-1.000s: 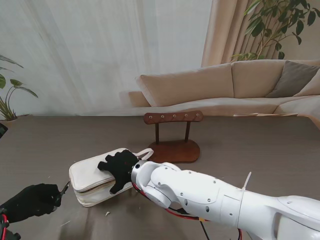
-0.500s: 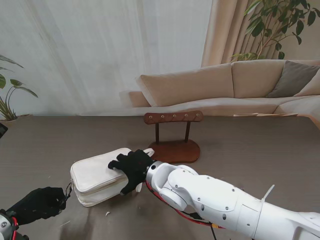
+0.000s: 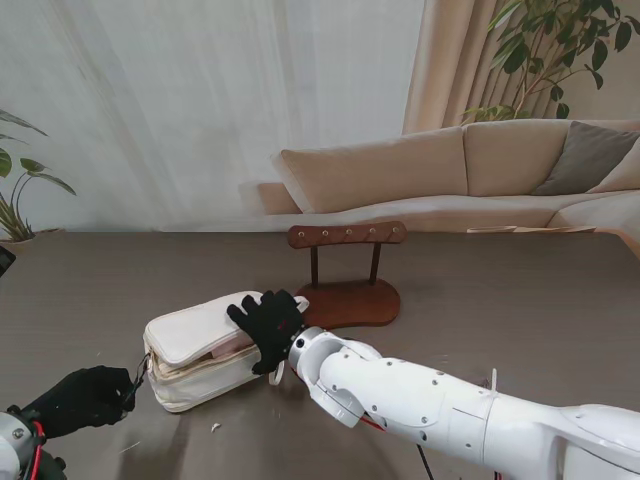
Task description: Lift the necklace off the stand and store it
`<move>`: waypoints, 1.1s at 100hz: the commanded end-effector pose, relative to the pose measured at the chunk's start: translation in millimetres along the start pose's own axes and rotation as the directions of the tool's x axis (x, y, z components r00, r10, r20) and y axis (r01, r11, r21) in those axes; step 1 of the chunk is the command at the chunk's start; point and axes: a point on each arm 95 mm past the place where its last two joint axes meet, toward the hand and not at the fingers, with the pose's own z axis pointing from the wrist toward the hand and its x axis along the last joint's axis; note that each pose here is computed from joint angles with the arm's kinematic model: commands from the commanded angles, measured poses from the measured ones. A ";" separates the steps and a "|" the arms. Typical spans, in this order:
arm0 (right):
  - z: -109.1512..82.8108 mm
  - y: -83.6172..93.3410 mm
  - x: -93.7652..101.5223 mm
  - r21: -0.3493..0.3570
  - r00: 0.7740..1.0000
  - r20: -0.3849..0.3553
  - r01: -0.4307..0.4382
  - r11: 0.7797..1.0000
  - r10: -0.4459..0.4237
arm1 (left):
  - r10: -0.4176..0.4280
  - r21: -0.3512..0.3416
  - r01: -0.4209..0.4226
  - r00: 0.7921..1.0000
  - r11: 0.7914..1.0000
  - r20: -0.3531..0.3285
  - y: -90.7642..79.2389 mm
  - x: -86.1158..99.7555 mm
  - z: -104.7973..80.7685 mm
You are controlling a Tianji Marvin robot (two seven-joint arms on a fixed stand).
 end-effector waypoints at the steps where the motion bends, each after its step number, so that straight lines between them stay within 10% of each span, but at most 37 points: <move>1: 0.2 -12.2 2.9 0.056 1.000 -0.013 0.007 0.998 -0.006 | -0.009 -0.028 0.010 1.000 1.000 0.007 5.2 -2.0 -0.2; 39: 13.1 -30.1 13.3 -0.053 0.999 0.023 0.040 0.998 -0.039 | -0.022 -0.013 0.022 1.000 1.000 0.006 4.8 -1.2 -4.0; 110: -7.4 -16.3 27.5 -0.120 0.975 -0.028 -0.221 0.968 0.219 | -0.037 0.036 0.038 0.999 0.999 -0.025 -8.4 2.2 -15.4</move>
